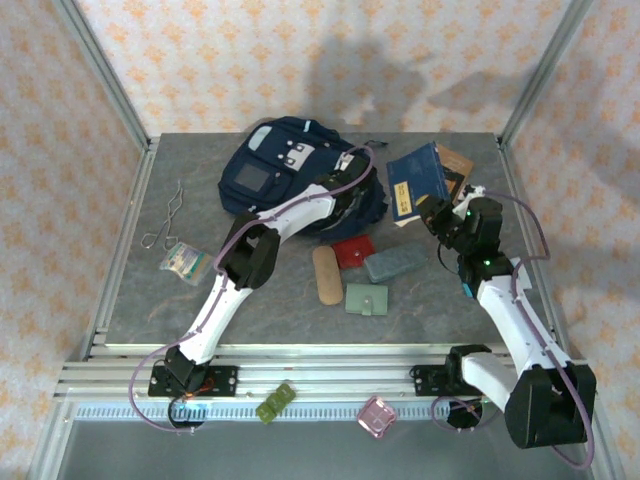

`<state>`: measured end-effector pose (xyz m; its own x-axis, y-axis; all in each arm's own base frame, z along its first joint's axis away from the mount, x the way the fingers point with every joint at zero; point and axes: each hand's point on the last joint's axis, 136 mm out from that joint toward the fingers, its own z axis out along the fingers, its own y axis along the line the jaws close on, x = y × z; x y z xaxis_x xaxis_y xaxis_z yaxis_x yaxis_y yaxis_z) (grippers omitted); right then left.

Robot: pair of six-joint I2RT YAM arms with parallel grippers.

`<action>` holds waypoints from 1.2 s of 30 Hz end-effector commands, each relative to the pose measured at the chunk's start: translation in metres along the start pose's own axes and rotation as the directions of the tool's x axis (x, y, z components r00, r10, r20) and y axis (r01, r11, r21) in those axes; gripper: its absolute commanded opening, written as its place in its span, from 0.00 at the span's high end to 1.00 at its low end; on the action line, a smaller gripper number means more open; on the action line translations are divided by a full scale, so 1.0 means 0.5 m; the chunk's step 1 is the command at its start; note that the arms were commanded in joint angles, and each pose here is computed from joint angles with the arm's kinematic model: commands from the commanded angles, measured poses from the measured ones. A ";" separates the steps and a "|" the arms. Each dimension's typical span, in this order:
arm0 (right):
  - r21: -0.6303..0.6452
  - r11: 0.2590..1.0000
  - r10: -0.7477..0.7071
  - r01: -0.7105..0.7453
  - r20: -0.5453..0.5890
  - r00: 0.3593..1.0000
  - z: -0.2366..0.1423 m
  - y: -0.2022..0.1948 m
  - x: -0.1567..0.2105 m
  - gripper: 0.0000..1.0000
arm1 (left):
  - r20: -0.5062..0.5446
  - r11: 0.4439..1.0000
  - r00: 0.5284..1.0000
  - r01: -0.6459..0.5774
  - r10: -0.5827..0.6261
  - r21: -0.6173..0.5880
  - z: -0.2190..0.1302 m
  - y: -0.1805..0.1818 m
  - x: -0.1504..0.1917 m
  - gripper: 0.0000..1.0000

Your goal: Pack the student bag

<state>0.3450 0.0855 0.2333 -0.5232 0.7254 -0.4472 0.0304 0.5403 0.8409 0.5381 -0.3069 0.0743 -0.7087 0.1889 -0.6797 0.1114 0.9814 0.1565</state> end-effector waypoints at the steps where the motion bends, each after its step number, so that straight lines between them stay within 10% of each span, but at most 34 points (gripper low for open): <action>1: -0.067 0.998 -0.014 0.016 0.025 1.000 -0.002 0.031 -0.017 1.00 | -0.077 0.994 0.995 -0.072 0.066 -0.080 0.032 0.032 0.062 0.80; 4: -0.068 0.998 -0.014 0.015 0.023 1.000 -0.002 0.032 -0.017 1.00 | -0.074 0.995 0.995 -0.075 0.069 -0.070 0.027 0.032 0.064 1.00; 20: -0.073 0.997 -0.028 0.024 -0.057 0.998 0.012 0.023 0.012 1.00 | 0.141 0.999 0.989 -0.028 0.033 -0.041 -0.211 0.116 -0.159 1.00; 36: -0.275 0.961 -0.092 -0.026 -0.410 0.907 0.129 0.123 0.178 1.00 | 0.333 0.991 0.943 0.065 -0.022 -0.119 -0.391 0.245 -0.268 1.00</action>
<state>0.3399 0.1935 0.1772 -0.8499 0.4514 -0.2720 -0.0314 0.4718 0.8811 0.5147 -0.2409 0.2593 -0.5586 0.2166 -0.8007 0.0744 0.9745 0.2117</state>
